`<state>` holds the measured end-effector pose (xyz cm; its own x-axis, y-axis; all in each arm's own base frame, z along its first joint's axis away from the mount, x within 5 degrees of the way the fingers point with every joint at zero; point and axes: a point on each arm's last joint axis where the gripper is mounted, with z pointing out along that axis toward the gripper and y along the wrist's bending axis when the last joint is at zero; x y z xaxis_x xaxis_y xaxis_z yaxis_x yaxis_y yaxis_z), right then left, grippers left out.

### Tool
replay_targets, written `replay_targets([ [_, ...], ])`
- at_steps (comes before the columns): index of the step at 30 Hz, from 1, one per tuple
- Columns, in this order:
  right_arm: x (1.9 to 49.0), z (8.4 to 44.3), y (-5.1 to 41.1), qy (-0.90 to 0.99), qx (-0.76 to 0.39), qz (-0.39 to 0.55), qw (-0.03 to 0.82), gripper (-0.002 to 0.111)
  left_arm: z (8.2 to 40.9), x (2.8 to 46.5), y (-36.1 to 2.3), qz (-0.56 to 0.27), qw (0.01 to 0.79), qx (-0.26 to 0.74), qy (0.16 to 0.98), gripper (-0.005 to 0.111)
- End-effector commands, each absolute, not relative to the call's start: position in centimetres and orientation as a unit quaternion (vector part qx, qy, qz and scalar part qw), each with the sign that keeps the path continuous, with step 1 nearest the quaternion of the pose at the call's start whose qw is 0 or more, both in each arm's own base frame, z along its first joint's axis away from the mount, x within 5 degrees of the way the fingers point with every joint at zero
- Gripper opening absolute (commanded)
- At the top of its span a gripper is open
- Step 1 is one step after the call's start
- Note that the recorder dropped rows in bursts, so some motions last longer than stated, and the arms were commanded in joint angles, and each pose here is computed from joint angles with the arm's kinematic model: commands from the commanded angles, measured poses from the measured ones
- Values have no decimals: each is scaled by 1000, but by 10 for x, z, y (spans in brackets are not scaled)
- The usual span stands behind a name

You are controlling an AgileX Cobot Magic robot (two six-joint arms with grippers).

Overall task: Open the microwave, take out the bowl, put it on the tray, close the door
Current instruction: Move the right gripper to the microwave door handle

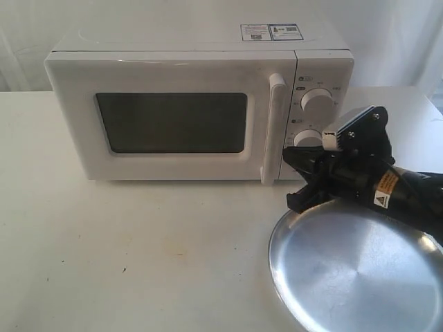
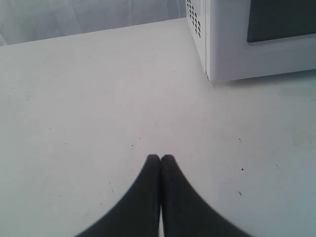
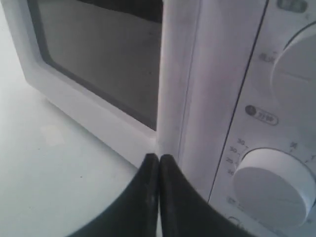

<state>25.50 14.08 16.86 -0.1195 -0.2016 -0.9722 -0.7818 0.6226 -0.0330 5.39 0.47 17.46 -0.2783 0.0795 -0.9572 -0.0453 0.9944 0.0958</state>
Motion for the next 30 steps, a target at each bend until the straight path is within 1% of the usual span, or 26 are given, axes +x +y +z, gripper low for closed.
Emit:
replay_targets([
  [1, 266, 175, 144, 693, -354, 239, 581, 5, 174, 54, 5, 49, 600, 9, 798, 0],
  [3, 272, 174, 146, 698, -366, 228, 571, 19, 174, 54, 5, 49, 600, 9, 798, 0],
  [4, 275, 171, 147, 707, -362, 231, 561, 37, 174, 54, 5, 49, 600, 9, 798, 0],
  [6, 277, 167, 148, 709, -358, 240, 558, 57, 174, 54, 5, 49, 600, 9, 798, 0],
  [7, 277, 166, 149, 708, -357, 242, 559, 56, 174, 54, 5, 49, 600, 9, 798, 0],
  [8, 277, 165, 149, 708, -357, 244, 559, 52, 174, 54, 5, 49, 600, 9, 798, 0],
  [10, 279, 168, 151, 698, -356, 252, 568, 48, 174, 54, 5, 49, 600, 9, 798, 0],
  [13, 285, 171, 157, 688, -369, 255, 571, 48, 174, 54, 5, 49, 600, 9, 798, 0],
  [16, 290, 163, 162, 688, -382, 272, 553, 47, 174, 54, 5, 49, 600, 9, 798, 0],
  [18, 291, 158, 165, 688, -392, 277, 544, 43, 174, 54, 5, 49, 600, 9, 798, 0],
  [20, 291, 156, 165, 688, -395, 279, 541, 30, 174, 54, 5, 49, 600, 9, 798, 0],
  [21, 291, 156, 165, 689, -395, 280, 539, 18, 174, 54, 5, 49, 600, 9, 798, 0],
  [22, 290, 155, 166, 688, -399, 283, 535, 1, 174, 54, 5, 49, 600, 9, 798, 0],
  [23, 289, 155, 166, 686, -407, 284, 532, 0, 174, 54, 5, 49, 600, 9, 798, 0],
  [28, 281, 154, 170, 660, -453, 301, 519, 0, 174, 54, 5, 49, 600, 9, 798, 0],
  [30, 267, 157, 176, 609, -505, 348, 503, 0, 174, 54, 5, 49, 600, 9, 798, 0],
])
